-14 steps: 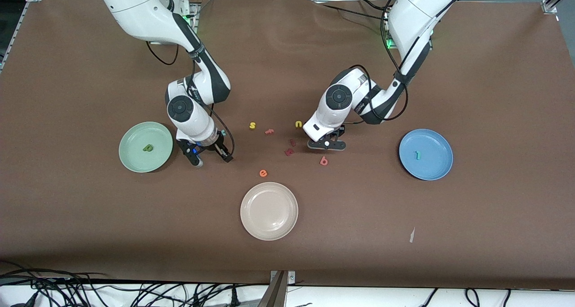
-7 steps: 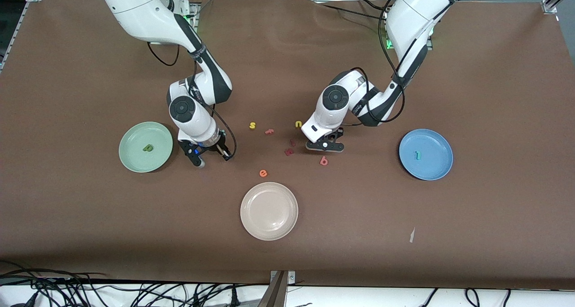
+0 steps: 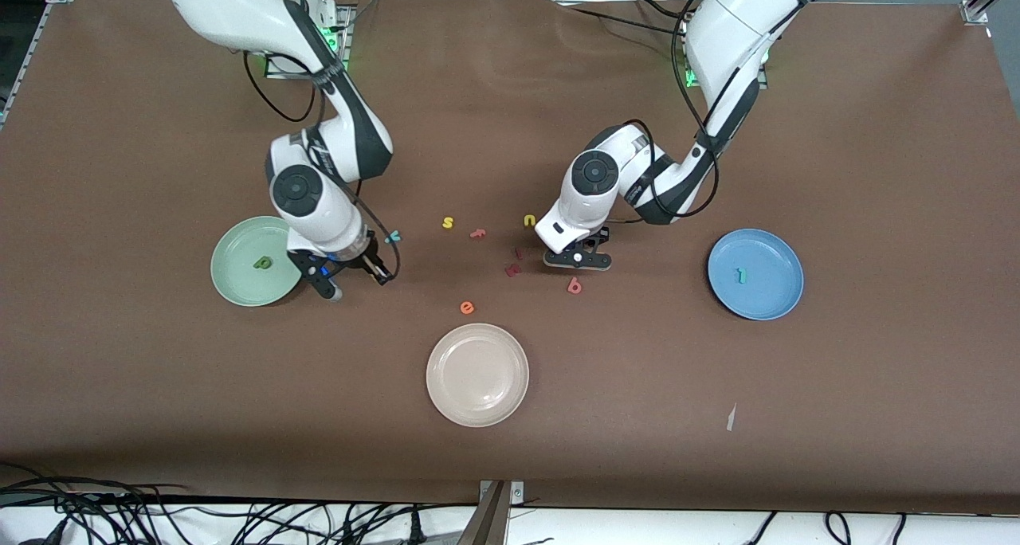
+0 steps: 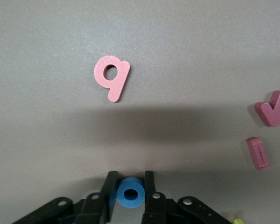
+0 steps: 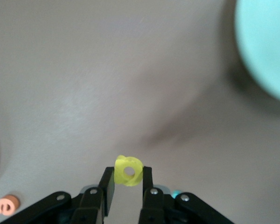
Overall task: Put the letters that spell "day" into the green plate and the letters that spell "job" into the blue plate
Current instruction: 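Drop d on the green plate while the left gripper drops o on the blue plate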
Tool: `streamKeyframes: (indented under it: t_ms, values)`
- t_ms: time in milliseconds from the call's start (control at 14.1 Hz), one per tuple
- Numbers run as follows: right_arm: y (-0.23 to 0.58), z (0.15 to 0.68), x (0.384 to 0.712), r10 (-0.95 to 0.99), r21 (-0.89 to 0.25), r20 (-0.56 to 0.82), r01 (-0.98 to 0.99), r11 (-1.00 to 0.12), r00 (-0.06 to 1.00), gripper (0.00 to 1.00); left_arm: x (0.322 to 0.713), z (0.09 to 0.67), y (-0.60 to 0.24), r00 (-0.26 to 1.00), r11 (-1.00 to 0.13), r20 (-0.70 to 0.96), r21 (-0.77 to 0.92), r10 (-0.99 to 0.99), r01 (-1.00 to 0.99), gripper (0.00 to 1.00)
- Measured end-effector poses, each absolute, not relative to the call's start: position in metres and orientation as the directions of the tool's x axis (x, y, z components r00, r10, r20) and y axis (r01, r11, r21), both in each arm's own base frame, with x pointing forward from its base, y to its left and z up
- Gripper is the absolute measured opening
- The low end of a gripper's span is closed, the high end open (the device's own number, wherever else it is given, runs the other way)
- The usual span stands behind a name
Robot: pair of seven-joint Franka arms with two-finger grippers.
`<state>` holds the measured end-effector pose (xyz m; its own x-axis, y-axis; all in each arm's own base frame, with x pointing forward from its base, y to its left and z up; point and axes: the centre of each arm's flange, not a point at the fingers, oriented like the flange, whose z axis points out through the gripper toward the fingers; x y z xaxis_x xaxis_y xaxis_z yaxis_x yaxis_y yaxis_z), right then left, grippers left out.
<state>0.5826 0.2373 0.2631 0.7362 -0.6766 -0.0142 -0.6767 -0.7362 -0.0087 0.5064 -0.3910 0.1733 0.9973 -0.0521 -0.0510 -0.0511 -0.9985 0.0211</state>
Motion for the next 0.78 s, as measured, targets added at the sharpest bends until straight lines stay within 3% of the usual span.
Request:
streamKeyframes:
  t_ms: [354, 566, 778]
  values:
    - [0.097, 0.308, 0.594, -0.495, 0.099, -0.056, -0.489, -0.867, 0.867, 0.28, 0.507, 0.174, -0.391, 0.998, -0.999, -0.053, 0.018, -0.033, -0.033, 0.27]
    - [0.047, 0.278, 0.578, -0.433, 0.089, -0.084, -0.426, -0.901, 0.898, 0.28, 0.515, 0.18, -0.386, 0.996, -0.999, -0.082, -0.02, -0.03, -0.032, 0.27]
    - [0.043, 0.234, 0.553, -0.424, 0.059, -0.017, -0.422, -0.905, 0.906, 0.28, 0.547, 0.205, -0.355, 0.99, -0.995, -0.118, -0.061, -0.074, -0.082, 0.27]
